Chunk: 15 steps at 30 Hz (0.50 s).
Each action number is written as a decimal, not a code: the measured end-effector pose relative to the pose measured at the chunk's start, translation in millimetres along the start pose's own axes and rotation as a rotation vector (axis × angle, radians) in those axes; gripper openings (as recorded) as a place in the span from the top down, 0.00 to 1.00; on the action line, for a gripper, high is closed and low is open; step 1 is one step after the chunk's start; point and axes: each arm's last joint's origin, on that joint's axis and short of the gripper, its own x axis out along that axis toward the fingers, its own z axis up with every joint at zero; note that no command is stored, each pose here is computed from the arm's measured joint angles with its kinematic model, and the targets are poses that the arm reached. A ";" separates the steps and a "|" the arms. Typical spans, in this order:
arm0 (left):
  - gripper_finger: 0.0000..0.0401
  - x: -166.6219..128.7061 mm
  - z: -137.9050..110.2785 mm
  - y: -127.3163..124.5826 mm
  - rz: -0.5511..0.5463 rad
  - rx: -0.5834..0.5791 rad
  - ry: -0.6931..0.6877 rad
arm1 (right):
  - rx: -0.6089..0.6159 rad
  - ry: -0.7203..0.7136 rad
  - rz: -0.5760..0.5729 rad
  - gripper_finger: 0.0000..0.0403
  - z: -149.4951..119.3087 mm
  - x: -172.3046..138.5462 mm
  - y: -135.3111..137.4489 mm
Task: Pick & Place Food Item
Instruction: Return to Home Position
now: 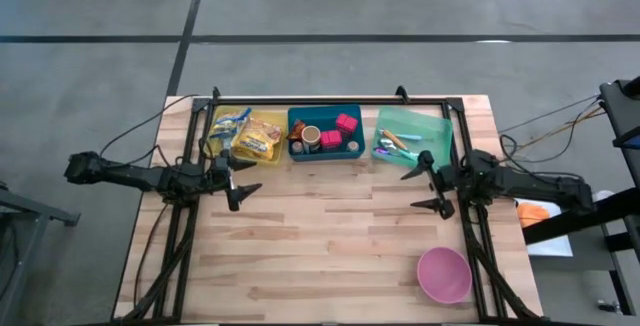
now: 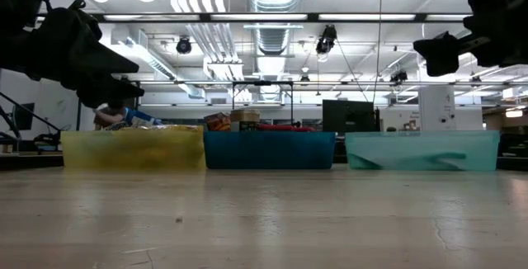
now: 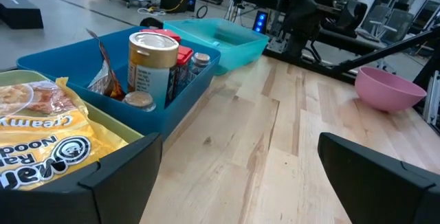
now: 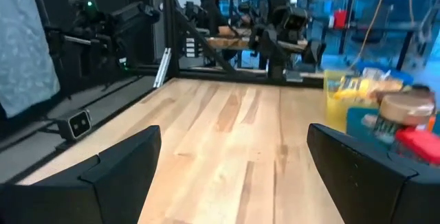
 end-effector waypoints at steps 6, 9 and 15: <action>0.01 0.0 0.0 0.0 0.000 0.000 0.000 | -0.039 -0.027 0.000 0.10 1.9 -3.6 1.8; 0.01 0.0 0.0 0.0 0.000 0.000 0.000 | -0.014 -0.026 0.000 0.10 1.8 -3.6 1.7; 0.01 0.0 0.0 0.0 0.000 0.000 0.000 | -0.002 -0.015 0.000 0.10 0.8 -2.8 1.4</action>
